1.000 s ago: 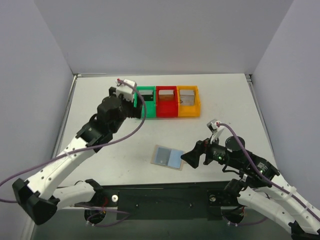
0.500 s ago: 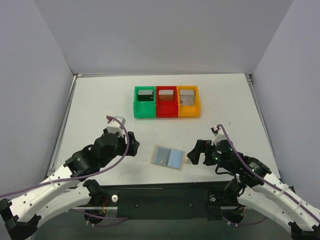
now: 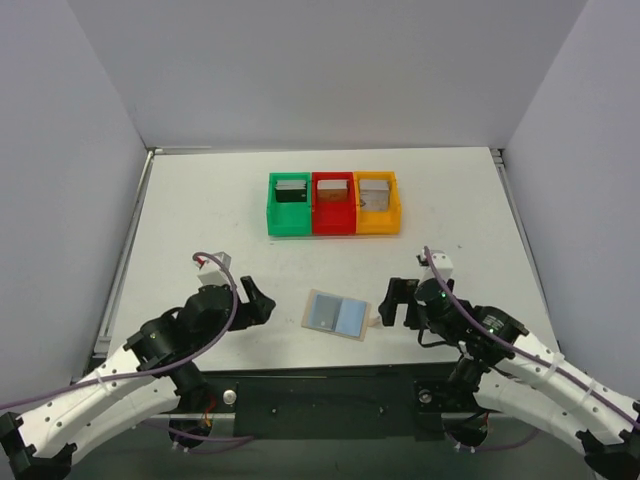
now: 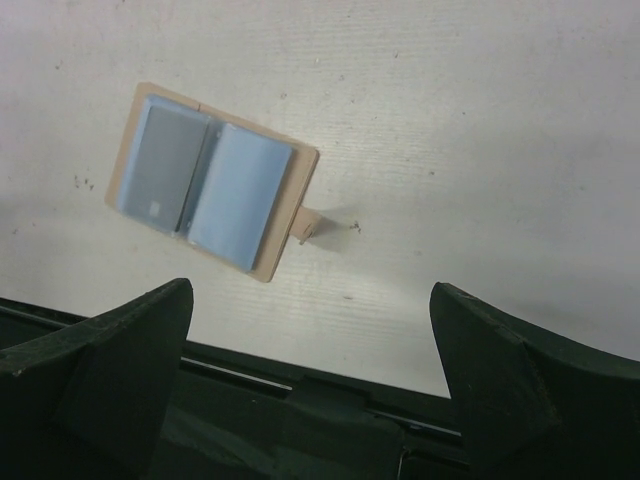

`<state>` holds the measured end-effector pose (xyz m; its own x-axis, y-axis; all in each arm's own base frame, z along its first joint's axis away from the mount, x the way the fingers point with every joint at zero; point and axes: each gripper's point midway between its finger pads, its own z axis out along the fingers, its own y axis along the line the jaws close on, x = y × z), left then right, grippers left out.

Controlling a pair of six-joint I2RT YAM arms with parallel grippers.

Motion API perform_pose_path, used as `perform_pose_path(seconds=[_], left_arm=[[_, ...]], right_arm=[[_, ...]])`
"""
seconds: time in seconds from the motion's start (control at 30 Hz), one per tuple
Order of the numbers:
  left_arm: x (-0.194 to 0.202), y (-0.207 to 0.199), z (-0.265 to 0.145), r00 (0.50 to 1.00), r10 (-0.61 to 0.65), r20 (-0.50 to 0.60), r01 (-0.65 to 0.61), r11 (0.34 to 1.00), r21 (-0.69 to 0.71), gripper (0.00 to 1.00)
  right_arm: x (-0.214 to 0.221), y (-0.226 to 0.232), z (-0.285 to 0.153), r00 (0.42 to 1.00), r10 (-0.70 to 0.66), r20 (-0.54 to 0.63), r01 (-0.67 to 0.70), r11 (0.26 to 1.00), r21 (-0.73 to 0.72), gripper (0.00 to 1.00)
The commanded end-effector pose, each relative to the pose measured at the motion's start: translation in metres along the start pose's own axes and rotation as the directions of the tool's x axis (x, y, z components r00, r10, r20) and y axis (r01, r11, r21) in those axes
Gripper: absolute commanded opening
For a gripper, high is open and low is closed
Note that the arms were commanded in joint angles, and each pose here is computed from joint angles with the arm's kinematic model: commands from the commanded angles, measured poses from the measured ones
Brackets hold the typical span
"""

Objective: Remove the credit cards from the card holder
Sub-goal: Remove the credit card from the card holder.

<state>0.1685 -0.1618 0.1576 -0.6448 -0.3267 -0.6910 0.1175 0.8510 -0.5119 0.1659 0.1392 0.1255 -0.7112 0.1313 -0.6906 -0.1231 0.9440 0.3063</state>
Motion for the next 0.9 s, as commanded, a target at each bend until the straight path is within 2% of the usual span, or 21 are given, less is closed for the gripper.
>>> perform_pose_path(seconds=[0.0,0.03,0.07,0.1,0.17,0.27,0.4,0.43,0.57,0.77,0.87], left_arm=[[0.010,0.035,0.007,0.967,-0.248,0.055,0.254,0.948,-0.193,0.87],[0.016,0.041,0.008,0.959,-0.278,0.056,0.284,0.935,-0.210,0.87],[0.018,0.036,0.007,0.956,-0.292,0.038,0.294,0.939,-0.176,0.87],[0.017,0.028,0.010,0.958,-0.285,0.036,0.287,0.950,-0.121,0.87],[0.020,0.021,0.008,0.951,-0.307,0.023,0.308,0.950,-0.058,0.87],[0.012,0.002,-0.003,0.952,-0.306,0.027,0.302,0.947,0.107,0.87],[0.014,0.003,-0.009,0.932,-0.358,0.062,0.337,0.915,0.224,0.87],[0.012,0.002,-0.013,0.925,-0.374,0.074,0.344,0.902,0.261,0.87],[0.026,0.007,-0.011,0.945,-0.324,0.034,0.307,0.922,0.237,0.85],[0.036,0.014,-0.007,0.971,-0.236,-0.043,0.239,0.967,0.092,0.81],[0.028,0.010,-0.009,0.973,-0.228,-0.033,0.230,0.970,0.083,0.80]], right_arm=[[-0.021,0.005,-0.009,0.987,-0.143,0.069,0.134,0.984,0.119,1.00],[-0.015,-0.001,-0.007,0.976,-0.213,0.038,0.202,0.961,0.192,1.00],[-0.024,0.008,-0.013,0.959,-0.274,0.078,0.252,0.944,0.212,1.00],[-0.023,0.009,-0.009,0.941,-0.332,0.063,0.306,0.916,0.258,1.00],[-0.015,0.022,-0.002,0.942,-0.333,0.035,0.314,0.915,0.253,1.00],[-0.003,0.042,0.011,0.940,-0.341,-0.019,0.338,0.921,0.192,1.00],[0.021,0.080,0.034,0.935,-0.349,-0.063,0.352,0.935,0.050,1.00],[0.025,0.087,0.035,0.932,-0.355,-0.068,0.357,0.934,0.024,0.94],[0.033,0.120,0.051,0.929,-0.364,-0.072,0.363,0.932,-0.026,0.77],[0.049,0.154,0.082,0.917,-0.378,-0.127,0.377,0.926,-0.032,0.68],[0.055,0.162,0.097,0.911,-0.386,-0.145,0.388,0.921,-0.014,0.61]])
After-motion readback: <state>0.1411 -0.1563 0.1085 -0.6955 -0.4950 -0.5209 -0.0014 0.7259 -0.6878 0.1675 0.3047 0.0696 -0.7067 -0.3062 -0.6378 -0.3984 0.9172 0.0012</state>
